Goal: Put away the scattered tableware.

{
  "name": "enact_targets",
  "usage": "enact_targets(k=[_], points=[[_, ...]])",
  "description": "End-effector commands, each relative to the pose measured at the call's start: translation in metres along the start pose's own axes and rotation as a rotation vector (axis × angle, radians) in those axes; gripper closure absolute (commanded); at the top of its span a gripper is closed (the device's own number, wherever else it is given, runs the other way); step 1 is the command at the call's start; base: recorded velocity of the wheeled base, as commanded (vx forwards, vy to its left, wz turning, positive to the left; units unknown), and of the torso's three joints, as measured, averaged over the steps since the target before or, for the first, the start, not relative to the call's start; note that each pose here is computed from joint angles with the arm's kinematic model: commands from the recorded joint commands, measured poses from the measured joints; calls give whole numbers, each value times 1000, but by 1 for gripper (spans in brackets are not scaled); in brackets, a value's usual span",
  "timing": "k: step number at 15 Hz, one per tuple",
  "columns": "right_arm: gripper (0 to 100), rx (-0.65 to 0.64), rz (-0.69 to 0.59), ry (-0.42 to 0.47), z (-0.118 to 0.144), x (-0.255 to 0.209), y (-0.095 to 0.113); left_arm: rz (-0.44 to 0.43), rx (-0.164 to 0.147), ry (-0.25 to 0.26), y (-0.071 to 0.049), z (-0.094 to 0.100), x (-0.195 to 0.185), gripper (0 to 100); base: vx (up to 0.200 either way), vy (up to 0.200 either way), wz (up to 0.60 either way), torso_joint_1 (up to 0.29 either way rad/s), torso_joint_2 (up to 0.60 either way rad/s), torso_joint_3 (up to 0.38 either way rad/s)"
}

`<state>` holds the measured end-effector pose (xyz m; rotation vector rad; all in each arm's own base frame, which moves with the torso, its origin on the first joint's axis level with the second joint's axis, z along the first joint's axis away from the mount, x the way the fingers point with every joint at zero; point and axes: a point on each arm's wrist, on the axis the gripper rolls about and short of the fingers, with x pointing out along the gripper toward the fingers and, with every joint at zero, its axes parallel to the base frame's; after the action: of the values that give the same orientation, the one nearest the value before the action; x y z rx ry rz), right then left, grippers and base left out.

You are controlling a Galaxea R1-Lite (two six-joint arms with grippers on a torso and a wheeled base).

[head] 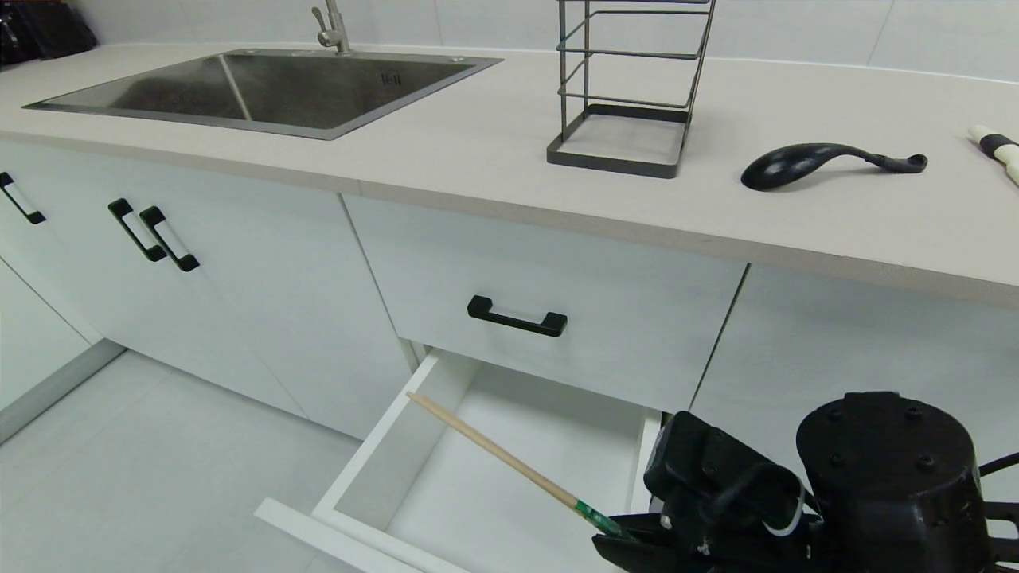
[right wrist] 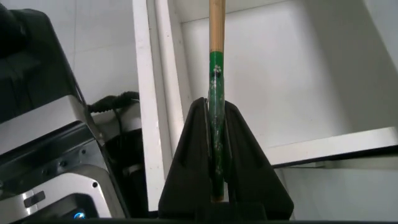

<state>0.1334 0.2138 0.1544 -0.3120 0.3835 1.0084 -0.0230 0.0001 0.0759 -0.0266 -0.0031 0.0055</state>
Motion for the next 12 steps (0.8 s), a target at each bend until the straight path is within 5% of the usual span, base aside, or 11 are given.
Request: enact_targets(k=[1,6,12], points=[[100,19,-40,7,-4,5,-11,1,1,1,0,0,0,0,0,0,0,0,0,0],[100,52,-143,26,-14,11,-32,1,1,1,0,0,0,0,0,0,0,0,0,0],[100,9,-124,4,3,71,-13,1,-1,1,0,0,0,0,0,0,0,0,0,0]])
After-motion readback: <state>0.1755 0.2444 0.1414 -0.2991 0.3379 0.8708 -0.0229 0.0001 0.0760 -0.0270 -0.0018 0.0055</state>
